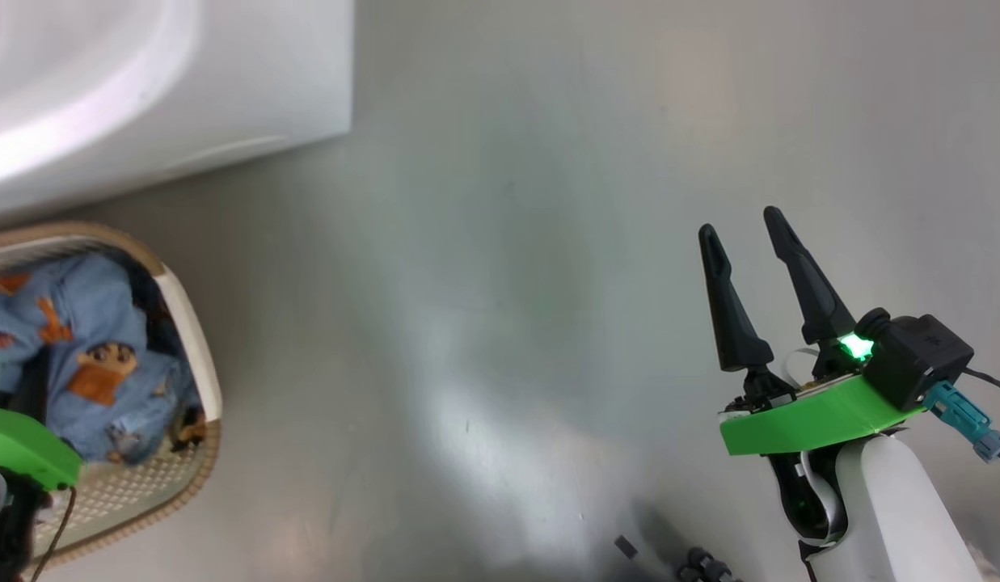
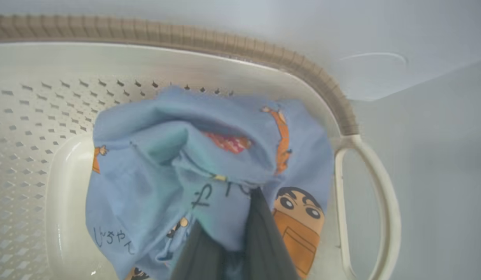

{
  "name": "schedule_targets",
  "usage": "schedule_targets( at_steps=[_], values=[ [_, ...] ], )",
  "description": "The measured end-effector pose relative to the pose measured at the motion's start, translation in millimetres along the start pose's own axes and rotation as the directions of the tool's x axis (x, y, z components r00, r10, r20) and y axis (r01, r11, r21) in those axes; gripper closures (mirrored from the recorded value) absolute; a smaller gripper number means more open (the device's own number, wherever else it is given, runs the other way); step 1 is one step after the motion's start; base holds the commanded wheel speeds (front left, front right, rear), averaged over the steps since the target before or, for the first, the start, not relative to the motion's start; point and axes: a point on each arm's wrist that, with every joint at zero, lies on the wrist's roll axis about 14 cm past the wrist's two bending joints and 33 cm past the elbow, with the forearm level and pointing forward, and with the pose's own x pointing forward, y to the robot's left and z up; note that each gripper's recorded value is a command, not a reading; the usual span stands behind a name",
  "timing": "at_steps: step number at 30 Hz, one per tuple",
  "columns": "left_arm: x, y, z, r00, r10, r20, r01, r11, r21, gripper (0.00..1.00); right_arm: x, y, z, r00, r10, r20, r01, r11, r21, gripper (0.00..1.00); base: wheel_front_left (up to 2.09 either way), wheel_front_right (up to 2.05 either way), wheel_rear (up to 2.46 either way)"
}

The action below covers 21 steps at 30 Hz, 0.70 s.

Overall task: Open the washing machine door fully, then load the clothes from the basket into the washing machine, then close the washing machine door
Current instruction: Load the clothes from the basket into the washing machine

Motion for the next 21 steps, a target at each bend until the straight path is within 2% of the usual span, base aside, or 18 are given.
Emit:
schedule_targets(
  at_steps=[5, 11, 21],
  values=[
    [-21.6, -6.6, 39.1, 0.991, -0.019, 0.134, 0.019, 1.000, 0.002, 1.00, -2.4, 8.0, 16.7, 0.999, 0.020, 0.040, -0.020, 1.000, 0.011, 0.00, 0.00, 0.00, 0.00],
    [-53.9, -13.2, 56.3, 0.972, -0.019, 0.232, 0.018, 1.000, 0.006, 1.00, -10.5, 16.3, 26.9, 0.997, 0.039, 0.059, -0.040, 0.999, 0.015, 0.00, 0.00, 0.00, 0.00],
    [-119.5, -29.6, 106.5, 0.891, -0.040, 0.451, 0.005, 0.997, 0.080, 1.00, -21.9, 34.1, 58.0, 0.987, 0.085, 0.134, -0.088, 0.996, 0.013, 0.00, 0.00, 0.00, 0.00]
  ],
)
